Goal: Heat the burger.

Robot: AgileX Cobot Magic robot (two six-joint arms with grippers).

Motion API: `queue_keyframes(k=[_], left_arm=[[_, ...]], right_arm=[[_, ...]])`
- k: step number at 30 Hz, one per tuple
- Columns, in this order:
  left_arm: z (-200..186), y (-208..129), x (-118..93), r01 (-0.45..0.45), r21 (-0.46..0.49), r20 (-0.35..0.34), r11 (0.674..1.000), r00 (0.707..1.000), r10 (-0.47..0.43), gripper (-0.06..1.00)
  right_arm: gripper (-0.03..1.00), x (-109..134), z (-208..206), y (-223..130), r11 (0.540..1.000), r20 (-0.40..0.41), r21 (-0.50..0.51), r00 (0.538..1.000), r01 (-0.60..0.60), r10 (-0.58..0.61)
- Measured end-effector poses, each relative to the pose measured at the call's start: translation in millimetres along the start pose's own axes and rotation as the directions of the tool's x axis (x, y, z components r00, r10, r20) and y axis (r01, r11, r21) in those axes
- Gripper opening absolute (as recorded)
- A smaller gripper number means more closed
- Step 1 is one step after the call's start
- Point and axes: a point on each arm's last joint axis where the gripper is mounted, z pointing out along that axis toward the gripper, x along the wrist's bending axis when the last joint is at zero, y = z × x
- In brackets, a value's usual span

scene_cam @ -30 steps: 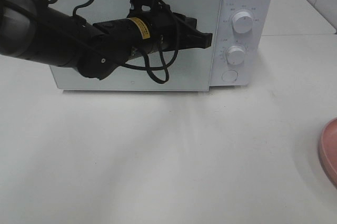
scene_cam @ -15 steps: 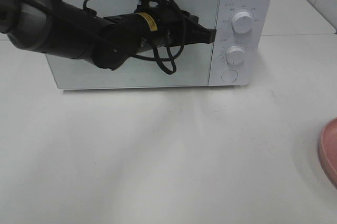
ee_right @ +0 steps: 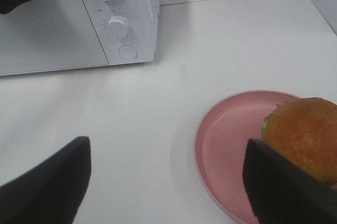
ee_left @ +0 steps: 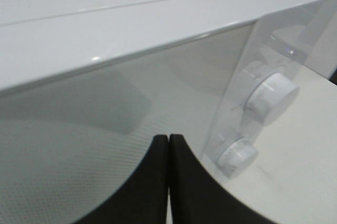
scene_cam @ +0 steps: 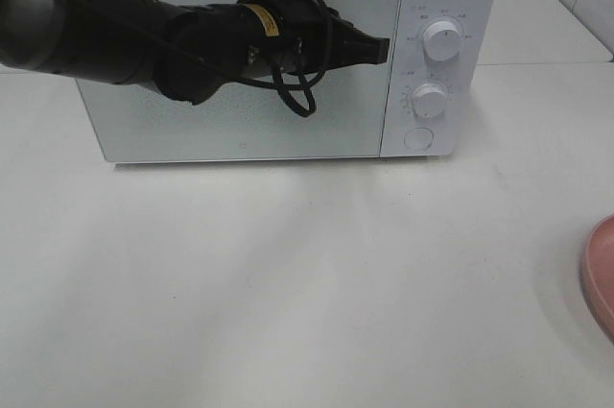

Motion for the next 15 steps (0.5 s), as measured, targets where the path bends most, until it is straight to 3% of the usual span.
queue_keyframes(k=[2,3,6,10,11,12,13,14,15], left_arm=[[-4.8,3.0,-5.1,-0.003,0.011,0.010,1.000,1.000,0.003,0.00],[-15.8,5.2,-20.7,-0.016,0.051,0.041,0.999,0.999,0.014,0.00],[-31.6,2.3,-39.0,-0.038,0.122,0.079,0.992,0.996,0.029,0.00],[-43.9,-0.7,-47.2,-0.055,0.200,0.095,0.978,0.995,0.036,0.00],[-49.7,-3.3,-48.6,-0.063,0.264,0.096,0.962,0.995,0.039,0.00],[-52.7,-4.4,-48.3,-0.066,0.299,0.094,0.952,0.995,0.040,0.10],[-52.7,-4.4,-48.3,-0.066,0.299,0.094,0.952,0.995,0.040,0.10],[-58.2,-9.0,-47.8,-0.074,0.378,0.090,0.923,0.995,0.043,0.30],[-58.2,-9.0,-47.8,-0.074,0.378,0.090,0.923,0.995,0.043,0.30]], right_arm=[[0.76,0.0,0.0,0.0,1.000,0.000,0.000,1.000,0.000,0.000],[0.76,0.0,0.0,0.0,1.000,0.000,0.000,1.000,0.000,0.000],[0.76,0.0,0.0,0.0,1.000,0.000,0.000,1.000,0.000,0.000],[0.76,0.0,0.0,0.0,1.000,0.000,0.000,1.000,0.000,0.000],[0.76,0.0,0.0,0.0,1.000,0.000,0.000,1.000,0.000,0.000],[0.76,0.0,0.0,0.0,1.000,0.000,0.000,1.000,0.000,0.000],[0.76,0.0,0.0,0.0,1.000,0.000,0.000,1.000,0.000,0.000],[0.76,0.0,0.0,0.0,1.000,0.000,0.000,1.000,0.000,0.000],[0.76,0.0,0.0,0.0,1.000,0.000,0.000,1.000,0.000,0.000]])
